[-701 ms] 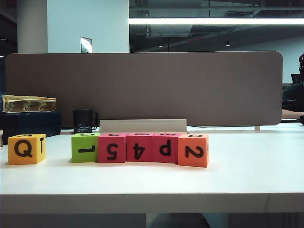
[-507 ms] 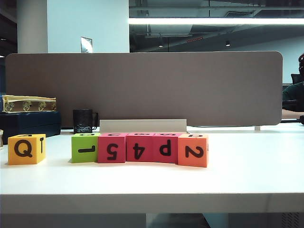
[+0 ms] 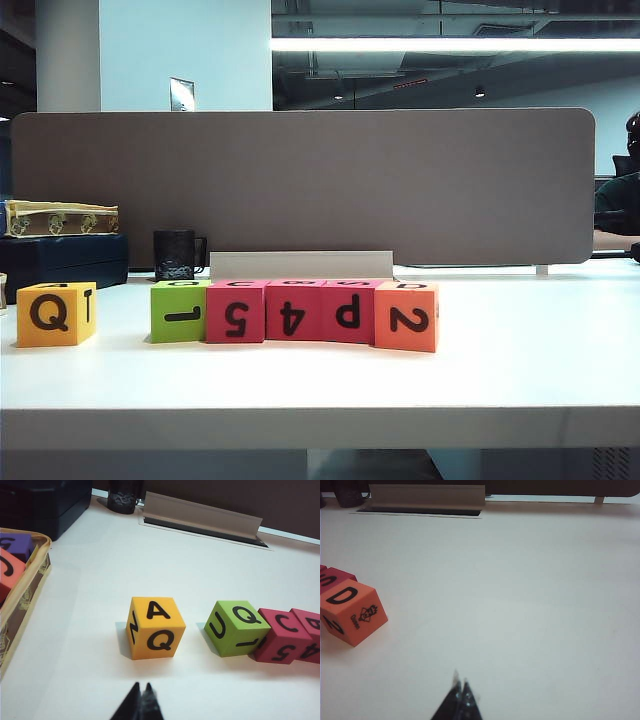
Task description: Select the appropriate blocks from the scattered letter blocks on the table and arrange them in a row to spell out "ABCD".
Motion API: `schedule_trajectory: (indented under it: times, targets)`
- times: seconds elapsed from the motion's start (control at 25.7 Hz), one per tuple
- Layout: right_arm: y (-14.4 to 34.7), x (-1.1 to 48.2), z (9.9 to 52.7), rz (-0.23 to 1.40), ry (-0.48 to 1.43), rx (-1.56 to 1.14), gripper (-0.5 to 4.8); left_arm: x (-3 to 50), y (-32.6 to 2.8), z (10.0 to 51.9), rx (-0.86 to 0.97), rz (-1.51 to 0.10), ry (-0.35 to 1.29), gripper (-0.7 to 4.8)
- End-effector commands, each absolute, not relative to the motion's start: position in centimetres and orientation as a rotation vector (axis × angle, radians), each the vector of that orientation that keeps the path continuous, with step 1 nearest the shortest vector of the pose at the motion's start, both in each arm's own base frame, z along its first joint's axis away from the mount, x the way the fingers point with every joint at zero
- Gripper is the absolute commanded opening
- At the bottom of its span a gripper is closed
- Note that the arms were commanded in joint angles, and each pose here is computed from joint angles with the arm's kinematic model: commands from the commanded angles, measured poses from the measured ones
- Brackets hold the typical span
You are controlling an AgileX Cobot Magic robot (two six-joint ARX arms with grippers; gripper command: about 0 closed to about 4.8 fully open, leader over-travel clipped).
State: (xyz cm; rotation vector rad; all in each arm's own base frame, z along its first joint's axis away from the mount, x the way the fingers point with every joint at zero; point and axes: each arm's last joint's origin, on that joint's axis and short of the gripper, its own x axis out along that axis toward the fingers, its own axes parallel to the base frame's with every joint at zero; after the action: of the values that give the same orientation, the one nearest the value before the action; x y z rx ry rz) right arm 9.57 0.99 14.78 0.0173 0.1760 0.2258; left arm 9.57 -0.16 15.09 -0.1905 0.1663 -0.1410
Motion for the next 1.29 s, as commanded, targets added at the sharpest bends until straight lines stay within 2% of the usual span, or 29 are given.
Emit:
schedule_trajectory:
  times: [0.04,0.31,0.51,0.9,1.05,1.29]
  targets:
    - [1.1,9.6,15.0,0.247,0.143,0.04,-0.02,9.6,-0.2,15.1,-0.198,-0.145,0.169,-0.05]
    - [1.3,9.5,16.5,0.323,0.021,0.141,-0.02,9.3,-0.4,16.5,-0.283,-0.211,0.143,-0.05]
    - [1.3,9.3,17.9,0.329,-0.02,0.185,-0.02,8.4,-0.4,20.2,-0.271,-0.227,0.047,-0.05]
    - [1.1,6.6,25.9,0.346,-0.244,0.161,-0.02,6.8,-0.6,24.5,-0.262,-0.287,-0.014,-0.05]
    - [1.1,6.5,28.0,0.348,-0.234,0.162,-0.02,7.3,-0.7,26.2,-0.267,-0.303,0.02,-0.05]
    - [1.4,8.4,30.8,0.375,-0.075,0.175,-0.02,9.1,-0.8,29.0,-0.269,-0.362,0.093,-0.05]
